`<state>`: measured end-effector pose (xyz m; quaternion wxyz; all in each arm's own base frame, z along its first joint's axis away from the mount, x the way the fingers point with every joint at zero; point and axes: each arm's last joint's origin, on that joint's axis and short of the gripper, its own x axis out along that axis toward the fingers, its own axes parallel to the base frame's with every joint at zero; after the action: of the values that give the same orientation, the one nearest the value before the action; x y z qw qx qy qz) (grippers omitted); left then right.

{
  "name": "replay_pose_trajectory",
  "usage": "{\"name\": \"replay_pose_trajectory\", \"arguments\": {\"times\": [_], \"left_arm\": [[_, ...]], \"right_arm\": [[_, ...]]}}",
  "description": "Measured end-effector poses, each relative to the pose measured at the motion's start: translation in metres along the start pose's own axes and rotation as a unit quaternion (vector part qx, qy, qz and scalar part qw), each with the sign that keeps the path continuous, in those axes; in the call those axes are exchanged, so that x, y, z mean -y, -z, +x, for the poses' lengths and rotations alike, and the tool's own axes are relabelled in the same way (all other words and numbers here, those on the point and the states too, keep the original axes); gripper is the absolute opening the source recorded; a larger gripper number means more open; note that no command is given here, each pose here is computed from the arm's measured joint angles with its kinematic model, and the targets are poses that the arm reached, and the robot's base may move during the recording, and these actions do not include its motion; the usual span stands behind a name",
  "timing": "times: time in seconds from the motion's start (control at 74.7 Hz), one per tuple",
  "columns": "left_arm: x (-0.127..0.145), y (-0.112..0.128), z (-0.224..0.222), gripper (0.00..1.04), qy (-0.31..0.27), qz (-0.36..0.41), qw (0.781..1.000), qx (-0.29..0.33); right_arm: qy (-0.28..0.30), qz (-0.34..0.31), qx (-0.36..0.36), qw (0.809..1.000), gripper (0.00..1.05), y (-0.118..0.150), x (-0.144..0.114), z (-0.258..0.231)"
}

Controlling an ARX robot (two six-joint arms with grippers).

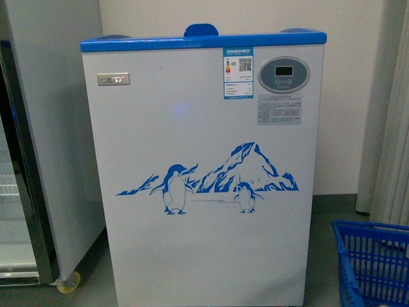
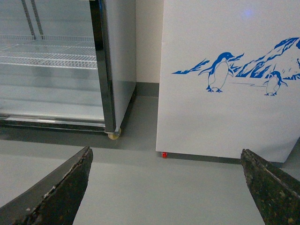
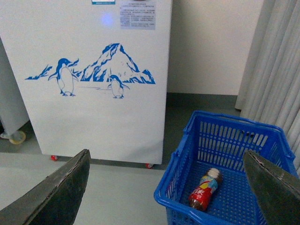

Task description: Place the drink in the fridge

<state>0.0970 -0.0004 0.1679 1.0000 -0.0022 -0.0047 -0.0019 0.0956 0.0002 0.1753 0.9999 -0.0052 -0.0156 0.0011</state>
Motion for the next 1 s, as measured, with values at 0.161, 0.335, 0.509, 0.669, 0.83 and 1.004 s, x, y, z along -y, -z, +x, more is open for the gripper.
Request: {"name": "replay_pose_trajectory", "arguments": {"times": [0.161, 0.335, 0.509, 0.669, 0.83, 1.004], "left_arm": [[0.0000, 0.0000, 0.0000, 0.97, 0.000, 0.000, 1.000, 0.000], [0.0000, 0.0000, 0.0000, 0.97, 0.000, 0.000, 1.000, 0.000], [0.0000, 0.0000, 0.0000, 0.97, 0.000, 0.000, 1.000, 0.000], [0.0000, 0.0000, 0.0000, 0.97, 0.000, 0.000, 1.000, 0.000], [0.0000, 0.0000, 0.0000, 0.97, 0.000, 0.000, 1.000, 0.000], [0.0000, 0.0000, 0.0000, 0.97, 0.000, 0.000, 1.000, 0.000]], "right_arm": [[0.000, 0.000, 0.000, 1.000, 0.98, 0.0000, 0.0000, 0.0000], [0.000, 0.000, 0.000, 1.000, 0.98, 0.0000, 0.0000, 0.0000], [0.000, 0.000, 0.000, 1.000, 0.98, 0.0000, 0.0000, 0.0000], [0.000, 0.000, 0.000, 1.000, 0.98, 0.0000, 0.0000, 0.0000], [0.000, 0.000, 0.000, 1.000, 0.98, 0.0000, 0.0000, 0.0000], [0.000, 0.000, 0.000, 1.000, 0.98, 0.0000, 0.0000, 0.0000]]}}
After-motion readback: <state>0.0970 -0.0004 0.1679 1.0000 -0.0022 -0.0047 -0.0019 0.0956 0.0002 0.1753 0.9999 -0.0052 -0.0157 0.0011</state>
